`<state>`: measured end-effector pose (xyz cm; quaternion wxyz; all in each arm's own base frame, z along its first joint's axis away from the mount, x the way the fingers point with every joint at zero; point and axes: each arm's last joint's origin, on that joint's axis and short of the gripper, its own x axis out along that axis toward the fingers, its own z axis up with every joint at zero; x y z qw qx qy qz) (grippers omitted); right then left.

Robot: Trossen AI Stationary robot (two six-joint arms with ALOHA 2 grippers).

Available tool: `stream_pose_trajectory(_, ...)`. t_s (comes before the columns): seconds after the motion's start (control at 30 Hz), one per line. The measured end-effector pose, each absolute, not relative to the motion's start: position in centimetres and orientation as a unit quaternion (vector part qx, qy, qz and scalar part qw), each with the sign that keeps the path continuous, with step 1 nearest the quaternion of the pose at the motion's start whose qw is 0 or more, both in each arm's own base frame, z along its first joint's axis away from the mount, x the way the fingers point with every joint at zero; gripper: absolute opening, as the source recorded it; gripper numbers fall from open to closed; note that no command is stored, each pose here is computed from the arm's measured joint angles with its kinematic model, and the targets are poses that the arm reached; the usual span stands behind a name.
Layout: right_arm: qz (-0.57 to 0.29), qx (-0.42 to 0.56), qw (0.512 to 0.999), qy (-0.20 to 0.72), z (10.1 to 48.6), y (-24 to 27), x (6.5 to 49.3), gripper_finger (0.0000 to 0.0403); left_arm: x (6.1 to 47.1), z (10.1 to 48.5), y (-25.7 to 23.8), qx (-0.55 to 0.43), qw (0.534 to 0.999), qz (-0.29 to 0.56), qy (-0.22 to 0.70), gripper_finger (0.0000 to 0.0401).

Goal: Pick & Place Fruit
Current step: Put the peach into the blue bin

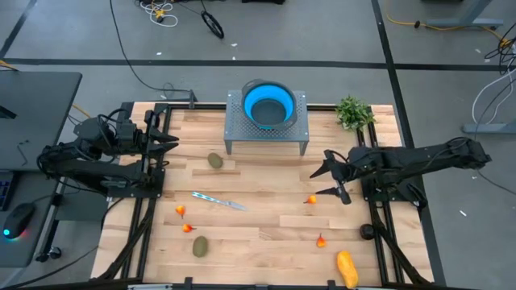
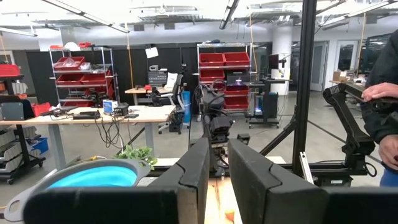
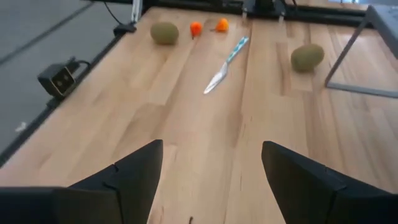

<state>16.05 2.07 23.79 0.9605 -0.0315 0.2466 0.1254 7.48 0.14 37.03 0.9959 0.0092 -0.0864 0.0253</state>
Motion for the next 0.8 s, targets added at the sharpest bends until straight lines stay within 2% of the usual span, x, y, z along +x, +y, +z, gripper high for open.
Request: stream_pose_trajectory(0.8, 0.118, -0.077, 0.923, 0.359, 22.4, 3.4, 16.7, 0.0284, 7.5, 37.0, 0.1, 0.009, 0.996, 0.025, -0.086, 0.0068)
